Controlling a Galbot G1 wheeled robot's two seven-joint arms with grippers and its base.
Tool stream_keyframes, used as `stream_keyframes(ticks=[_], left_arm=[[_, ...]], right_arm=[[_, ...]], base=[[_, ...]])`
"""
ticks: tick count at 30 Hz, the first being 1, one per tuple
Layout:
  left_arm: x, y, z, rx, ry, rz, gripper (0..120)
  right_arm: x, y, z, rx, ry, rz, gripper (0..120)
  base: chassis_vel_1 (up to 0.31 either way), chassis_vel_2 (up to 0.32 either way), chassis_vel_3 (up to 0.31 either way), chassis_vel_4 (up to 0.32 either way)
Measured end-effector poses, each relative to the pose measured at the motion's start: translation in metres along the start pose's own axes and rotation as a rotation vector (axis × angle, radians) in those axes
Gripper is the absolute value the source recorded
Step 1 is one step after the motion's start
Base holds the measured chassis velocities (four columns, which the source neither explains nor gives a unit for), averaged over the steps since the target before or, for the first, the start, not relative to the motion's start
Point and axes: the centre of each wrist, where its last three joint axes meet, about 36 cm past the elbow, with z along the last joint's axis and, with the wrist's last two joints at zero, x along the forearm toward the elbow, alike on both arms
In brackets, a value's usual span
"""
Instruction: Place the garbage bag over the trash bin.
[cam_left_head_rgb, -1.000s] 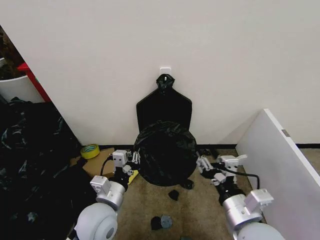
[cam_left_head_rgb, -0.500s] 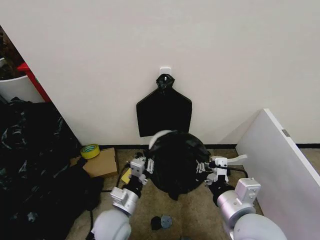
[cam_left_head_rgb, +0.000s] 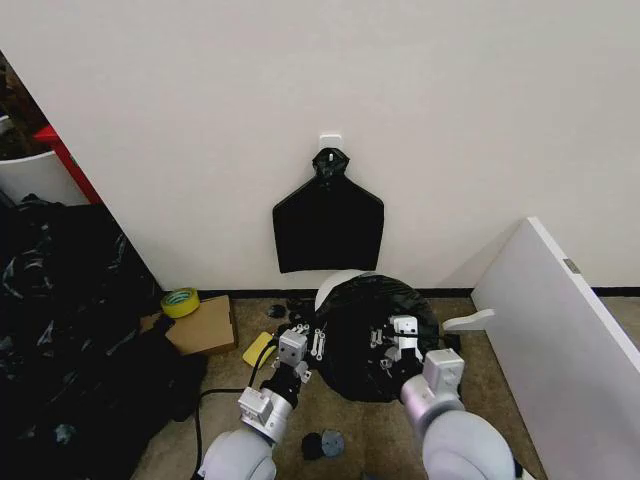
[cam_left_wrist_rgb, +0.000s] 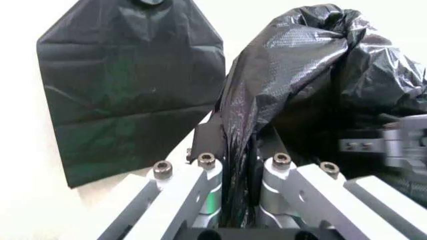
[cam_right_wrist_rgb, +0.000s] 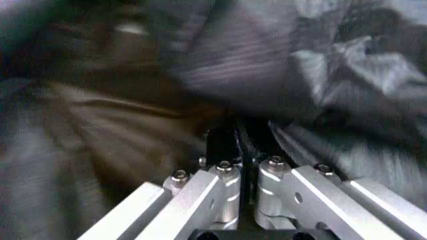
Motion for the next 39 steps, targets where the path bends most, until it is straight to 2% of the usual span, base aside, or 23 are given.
stream_keyframes(ticks=[6, 15, 19, 24, 28, 31, 39], left_arm=[[0.004, 0.008, 0.0, -0.039, -0.008, 0.023, 5], [0.004, 0.008, 0.0, -0.031, -0.005, 0.032, 5], [0.002, 0.011, 0.002, -0.032, -0.002, 0.026, 5], [-0.001, 0.015, 0.005, -0.038, 0.005, 0.019, 5], [-0.004, 0.019, 0.009, -0.045, 0.01, 0.018, 5], [-0.005, 0.019, 0.01, -0.044, 0.011, 0.018, 5], [-0.006, 0.015, 0.01, -0.032, 0.004, 0.023, 5]], right_arm=[[-0.023, -0.014, 0.009, 0.051, 0.012, 0.062, 0], [-0.06, -0.021, 0.015, 0.077, 0.002, 0.095, 0], [-0.061, -0.02, 0.017, 0.093, -0.018, 0.092, 0], [-0.036, -0.009, 0.014, 0.078, -0.024, 0.029, 0], [-0.008, 0.004, -0.001, 0.003, 0.051, -0.061, 0], [-0.007, 0.008, -0.003, -0.007, 0.091, -0.089, 0], [-0.043, 0.015, 0.022, 0.054, 0.202, -0.084, 0]], base=[[0.0, 0.0, 0.0, 0.0], [0.0, 0.0, 0.0, 0.0], [0.0, 0.0, 0.0, 0.0], [0.0, 0.0, 0.0, 0.0], [0.0, 0.0, 0.0, 0.0], [0.0, 0.0, 0.0, 0.0], [0.0, 0.0, 0.0, 0.0]])
